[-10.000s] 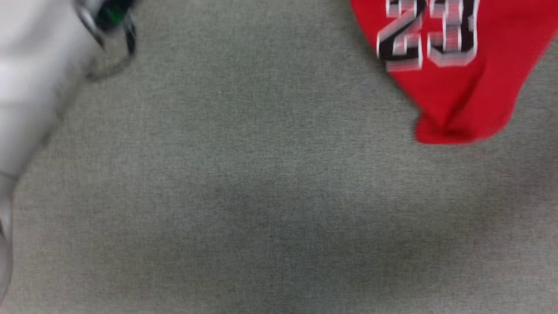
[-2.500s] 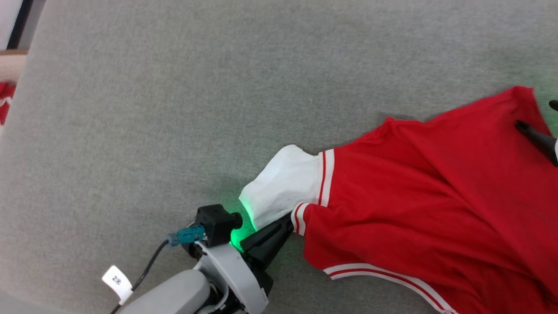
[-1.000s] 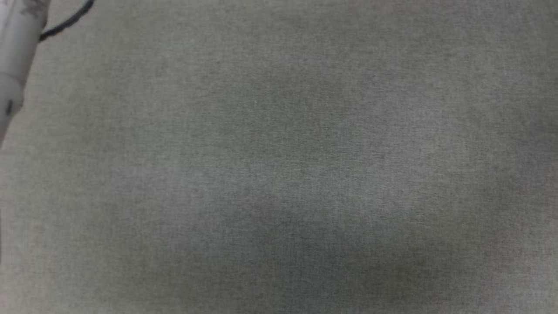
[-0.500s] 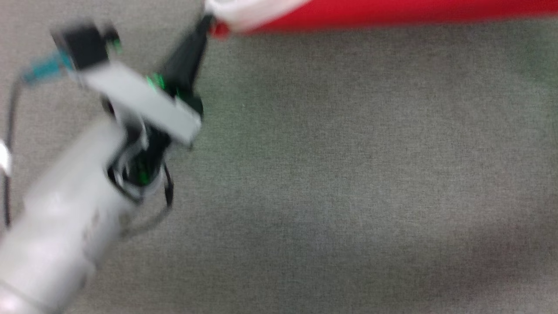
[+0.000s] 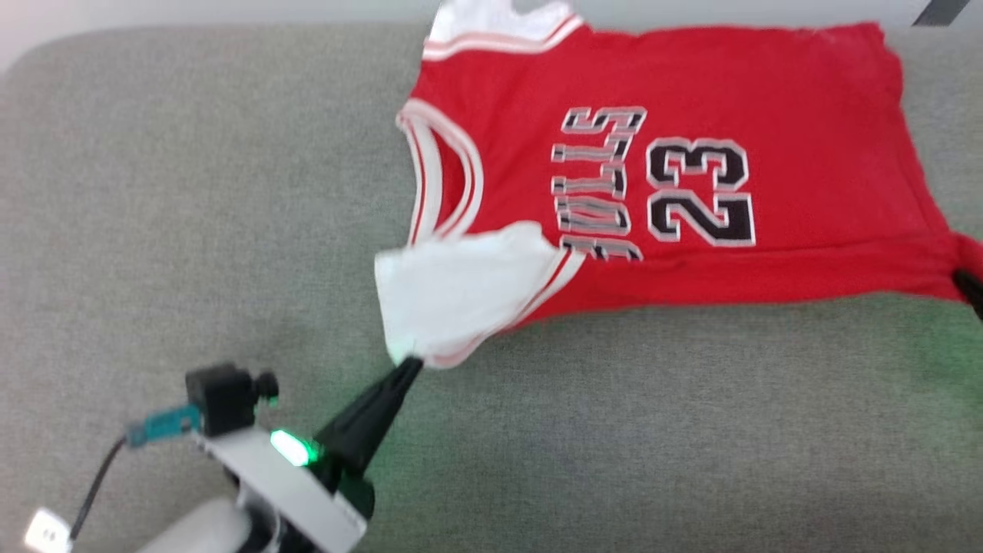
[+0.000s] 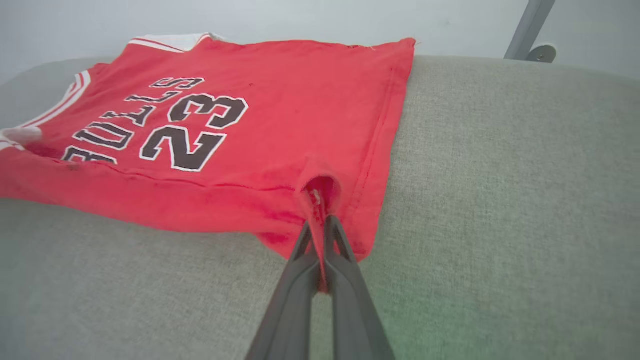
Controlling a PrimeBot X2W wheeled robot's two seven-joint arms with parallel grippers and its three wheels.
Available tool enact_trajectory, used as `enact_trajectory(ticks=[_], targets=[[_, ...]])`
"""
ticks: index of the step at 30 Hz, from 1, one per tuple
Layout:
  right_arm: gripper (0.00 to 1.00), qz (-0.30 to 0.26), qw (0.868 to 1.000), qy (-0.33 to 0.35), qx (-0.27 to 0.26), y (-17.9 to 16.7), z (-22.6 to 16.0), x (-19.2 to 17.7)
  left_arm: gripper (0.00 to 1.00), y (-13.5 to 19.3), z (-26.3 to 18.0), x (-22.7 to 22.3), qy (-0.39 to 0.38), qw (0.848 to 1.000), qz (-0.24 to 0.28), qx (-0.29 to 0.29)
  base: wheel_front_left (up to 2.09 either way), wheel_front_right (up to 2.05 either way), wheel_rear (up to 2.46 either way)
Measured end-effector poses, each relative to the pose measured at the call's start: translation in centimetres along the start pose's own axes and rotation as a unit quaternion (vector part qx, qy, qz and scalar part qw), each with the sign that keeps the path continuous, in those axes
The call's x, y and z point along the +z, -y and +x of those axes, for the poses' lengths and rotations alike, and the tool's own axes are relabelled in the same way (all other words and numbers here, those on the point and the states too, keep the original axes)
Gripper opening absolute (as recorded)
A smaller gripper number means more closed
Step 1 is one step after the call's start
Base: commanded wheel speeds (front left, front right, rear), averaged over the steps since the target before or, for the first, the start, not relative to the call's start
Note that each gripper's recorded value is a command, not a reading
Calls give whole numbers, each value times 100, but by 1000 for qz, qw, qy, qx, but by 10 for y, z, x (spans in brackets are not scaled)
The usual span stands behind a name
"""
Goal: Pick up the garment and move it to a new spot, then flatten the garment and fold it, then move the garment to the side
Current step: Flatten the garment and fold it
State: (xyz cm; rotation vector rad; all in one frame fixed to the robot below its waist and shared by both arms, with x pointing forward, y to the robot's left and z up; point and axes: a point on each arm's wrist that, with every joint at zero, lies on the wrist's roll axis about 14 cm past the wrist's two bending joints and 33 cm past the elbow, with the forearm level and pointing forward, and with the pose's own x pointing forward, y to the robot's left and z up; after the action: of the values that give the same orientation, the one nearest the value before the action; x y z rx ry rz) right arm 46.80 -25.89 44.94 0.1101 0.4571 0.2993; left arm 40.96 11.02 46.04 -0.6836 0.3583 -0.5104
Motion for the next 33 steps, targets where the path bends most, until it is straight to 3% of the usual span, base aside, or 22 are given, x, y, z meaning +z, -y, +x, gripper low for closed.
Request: enact_trajectory(ticks=[12, 16, 23, 28, 33], targets=[[0, 38, 998, -53, 15, -17, -72, -52, 0, 25, -66, -33, -21, 1000, -19, -1, 0, 0, 0], [0, 46, 998, -42, 16, -21, -83, -48, 0, 34, -72, -28, -18, 1000, -5, -13, 0, 0, 0], [0, 31, 999, -3, 23, -26, -71, -16, 0, 53, -39, 8, 11, 997, 32, -65, 0, 0, 0], [0, 36, 999, 25, 16, -24, -46, 10, 0, 51, -5, 38, 29, 995, 62, -76, 0, 0, 0], [0, 48, 999, 15, -8, -12, -22, 7, 0, 34, 24, 53, 39, 995, 74, -60, 0, 0, 0]])
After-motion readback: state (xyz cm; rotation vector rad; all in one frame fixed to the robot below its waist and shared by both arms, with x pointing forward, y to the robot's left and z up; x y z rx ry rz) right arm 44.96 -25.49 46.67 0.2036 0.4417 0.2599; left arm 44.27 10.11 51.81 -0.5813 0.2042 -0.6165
